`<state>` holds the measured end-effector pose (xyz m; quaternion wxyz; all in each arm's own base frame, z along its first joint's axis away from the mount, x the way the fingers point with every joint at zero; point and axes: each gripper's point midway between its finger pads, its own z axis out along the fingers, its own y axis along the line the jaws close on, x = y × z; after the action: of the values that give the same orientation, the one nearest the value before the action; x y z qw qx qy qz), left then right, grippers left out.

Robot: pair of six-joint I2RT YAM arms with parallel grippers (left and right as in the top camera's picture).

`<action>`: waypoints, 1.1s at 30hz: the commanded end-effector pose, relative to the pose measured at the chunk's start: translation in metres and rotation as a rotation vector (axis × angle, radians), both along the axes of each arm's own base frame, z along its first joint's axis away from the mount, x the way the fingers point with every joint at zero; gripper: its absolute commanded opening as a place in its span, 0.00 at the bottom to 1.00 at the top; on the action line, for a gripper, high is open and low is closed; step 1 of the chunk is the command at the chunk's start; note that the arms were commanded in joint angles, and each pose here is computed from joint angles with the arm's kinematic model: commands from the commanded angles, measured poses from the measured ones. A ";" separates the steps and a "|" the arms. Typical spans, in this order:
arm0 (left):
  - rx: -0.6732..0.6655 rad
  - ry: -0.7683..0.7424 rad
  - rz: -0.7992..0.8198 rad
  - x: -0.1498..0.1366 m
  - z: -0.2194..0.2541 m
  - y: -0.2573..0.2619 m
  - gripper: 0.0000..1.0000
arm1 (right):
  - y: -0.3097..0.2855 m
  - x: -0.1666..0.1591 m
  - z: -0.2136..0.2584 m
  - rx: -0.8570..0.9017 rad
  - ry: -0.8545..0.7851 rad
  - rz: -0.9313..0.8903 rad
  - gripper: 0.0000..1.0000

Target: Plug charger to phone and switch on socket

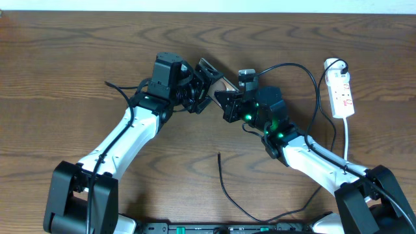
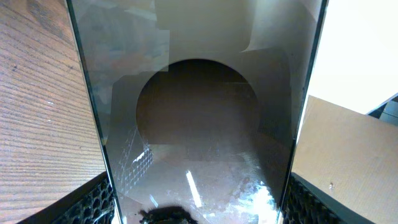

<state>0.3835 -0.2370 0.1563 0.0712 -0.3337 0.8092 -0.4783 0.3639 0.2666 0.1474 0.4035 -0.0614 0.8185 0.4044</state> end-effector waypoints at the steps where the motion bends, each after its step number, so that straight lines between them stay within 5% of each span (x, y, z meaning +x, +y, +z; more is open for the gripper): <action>1: -0.026 -0.042 -0.023 -0.001 0.017 -0.004 0.63 | 0.011 -0.004 0.011 0.047 0.005 0.039 0.01; 3: -0.024 -0.043 -0.019 -0.001 0.016 -0.003 0.90 | 0.010 -0.003 0.011 0.047 0.005 0.037 0.01; 18: -0.097 -0.040 -0.072 0.000 0.026 0.012 0.91 | -0.045 0.038 0.022 0.270 0.167 -0.212 0.01; 25: -0.104 -0.051 -0.030 0.010 0.028 0.030 0.91 | -0.045 0.038 0.025 0.662 0.569 -0.377 0.01; 33: -0.095 -0.122 0.045 0.032 0.036 0.056 0.91 | -0.007 0.018 0.041 0.874 0.808 -0.335 0.01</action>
<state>0.4101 -0.1918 0.1802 0.0882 -0.3284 0.7764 -0.5306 0.3879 0.2441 0.1730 0.1677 0.3629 0.6984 0.5936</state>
